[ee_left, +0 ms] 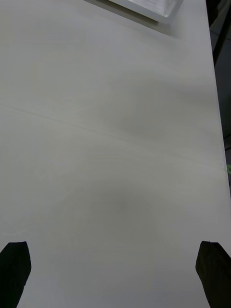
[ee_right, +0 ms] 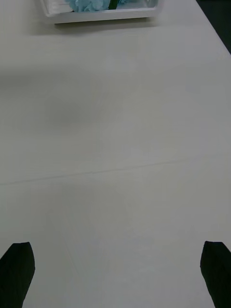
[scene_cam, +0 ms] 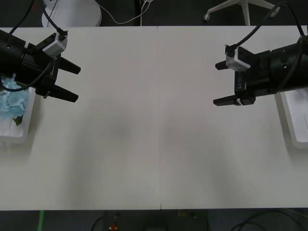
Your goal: Put the red flowers into the right box and the blue flowers into the left box
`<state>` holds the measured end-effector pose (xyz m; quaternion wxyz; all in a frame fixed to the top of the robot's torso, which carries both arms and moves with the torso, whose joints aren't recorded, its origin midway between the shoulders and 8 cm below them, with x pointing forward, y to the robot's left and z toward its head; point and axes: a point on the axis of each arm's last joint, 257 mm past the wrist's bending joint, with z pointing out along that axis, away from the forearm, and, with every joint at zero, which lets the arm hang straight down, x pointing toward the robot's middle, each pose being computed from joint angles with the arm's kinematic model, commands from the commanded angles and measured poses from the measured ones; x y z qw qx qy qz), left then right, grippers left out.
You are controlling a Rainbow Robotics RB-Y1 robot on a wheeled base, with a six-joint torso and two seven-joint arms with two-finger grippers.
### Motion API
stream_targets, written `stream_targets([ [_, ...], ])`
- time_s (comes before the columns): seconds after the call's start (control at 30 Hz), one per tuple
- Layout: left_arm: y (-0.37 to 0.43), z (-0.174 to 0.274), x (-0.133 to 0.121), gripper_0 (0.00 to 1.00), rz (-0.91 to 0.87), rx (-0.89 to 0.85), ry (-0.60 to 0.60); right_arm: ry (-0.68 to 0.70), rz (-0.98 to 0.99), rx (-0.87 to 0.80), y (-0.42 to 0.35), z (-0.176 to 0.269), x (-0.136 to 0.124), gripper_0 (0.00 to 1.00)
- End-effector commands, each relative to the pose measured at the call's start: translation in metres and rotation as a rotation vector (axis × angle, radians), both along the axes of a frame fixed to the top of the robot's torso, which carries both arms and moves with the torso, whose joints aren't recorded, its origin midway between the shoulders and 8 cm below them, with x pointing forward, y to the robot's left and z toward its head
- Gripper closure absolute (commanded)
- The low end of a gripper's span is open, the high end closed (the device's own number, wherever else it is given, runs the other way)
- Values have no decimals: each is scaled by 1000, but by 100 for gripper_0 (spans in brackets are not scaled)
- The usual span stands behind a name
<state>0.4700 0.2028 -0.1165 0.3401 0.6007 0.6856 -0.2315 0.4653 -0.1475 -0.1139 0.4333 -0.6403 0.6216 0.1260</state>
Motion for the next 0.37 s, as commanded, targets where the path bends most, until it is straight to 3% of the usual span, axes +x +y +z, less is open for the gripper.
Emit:
stream_targets([
  [0.03,9,27,9,0,9,22,-59,-70,60,2,22,15,-1,0],
  [0.37,9,27,9,0,9,22,-59,-70,60,2,22,15,-1,0],
])
